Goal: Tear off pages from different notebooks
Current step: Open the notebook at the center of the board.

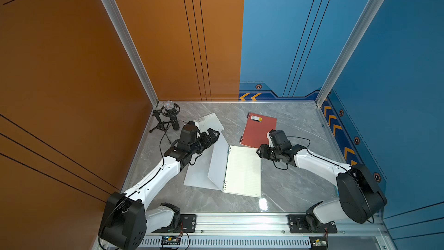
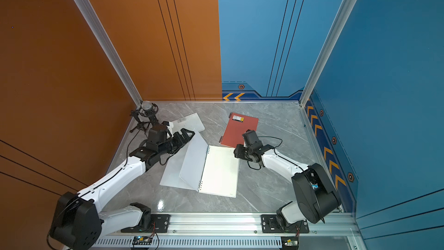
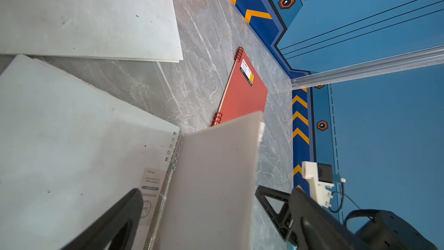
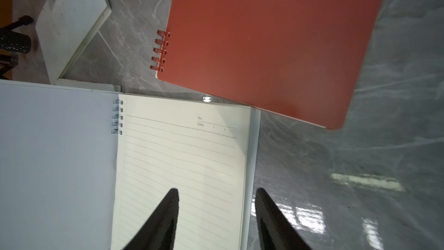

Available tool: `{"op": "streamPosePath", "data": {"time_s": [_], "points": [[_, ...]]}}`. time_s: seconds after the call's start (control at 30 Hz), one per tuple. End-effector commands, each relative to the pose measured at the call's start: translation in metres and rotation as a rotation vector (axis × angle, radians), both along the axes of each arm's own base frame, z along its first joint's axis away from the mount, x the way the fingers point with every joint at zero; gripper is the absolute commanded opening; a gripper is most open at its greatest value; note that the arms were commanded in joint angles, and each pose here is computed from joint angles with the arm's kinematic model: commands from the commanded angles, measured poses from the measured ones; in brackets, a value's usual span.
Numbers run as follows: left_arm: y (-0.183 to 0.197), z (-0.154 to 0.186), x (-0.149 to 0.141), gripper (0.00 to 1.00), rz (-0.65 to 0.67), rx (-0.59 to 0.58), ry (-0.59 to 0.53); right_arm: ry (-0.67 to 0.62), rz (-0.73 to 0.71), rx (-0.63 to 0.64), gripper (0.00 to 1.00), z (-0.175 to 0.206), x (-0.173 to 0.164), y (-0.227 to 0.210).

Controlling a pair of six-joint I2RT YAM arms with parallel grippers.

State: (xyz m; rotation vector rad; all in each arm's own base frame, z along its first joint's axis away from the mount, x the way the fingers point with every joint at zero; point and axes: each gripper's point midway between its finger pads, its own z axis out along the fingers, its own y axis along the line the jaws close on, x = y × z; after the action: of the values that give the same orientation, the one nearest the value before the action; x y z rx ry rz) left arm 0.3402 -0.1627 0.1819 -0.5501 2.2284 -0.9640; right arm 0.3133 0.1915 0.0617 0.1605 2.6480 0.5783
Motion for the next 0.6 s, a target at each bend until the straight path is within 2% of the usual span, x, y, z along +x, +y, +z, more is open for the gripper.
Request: {"op": "streamPosePath", "data": {"time_s": [0.0,0.23,0.57], "points": [[-0.003,-0.005,-0.003,0.98,0.017,0.011,0.008,0.041,-0.019,-0.058,0.52,-0.012,0.003,-0.003],[-0.011,-0.011,-0.004,0.98,-0.008,0.026,0.017,0.041,0.013,-0.035,0.47,-0.017,0.006,0.015],[-0.012,-0.014,-0.003,0.98,-0.022,0.041,0.020,0.047,0.040,-0.046,0.46,-0.020,0.007,0.026]]}}
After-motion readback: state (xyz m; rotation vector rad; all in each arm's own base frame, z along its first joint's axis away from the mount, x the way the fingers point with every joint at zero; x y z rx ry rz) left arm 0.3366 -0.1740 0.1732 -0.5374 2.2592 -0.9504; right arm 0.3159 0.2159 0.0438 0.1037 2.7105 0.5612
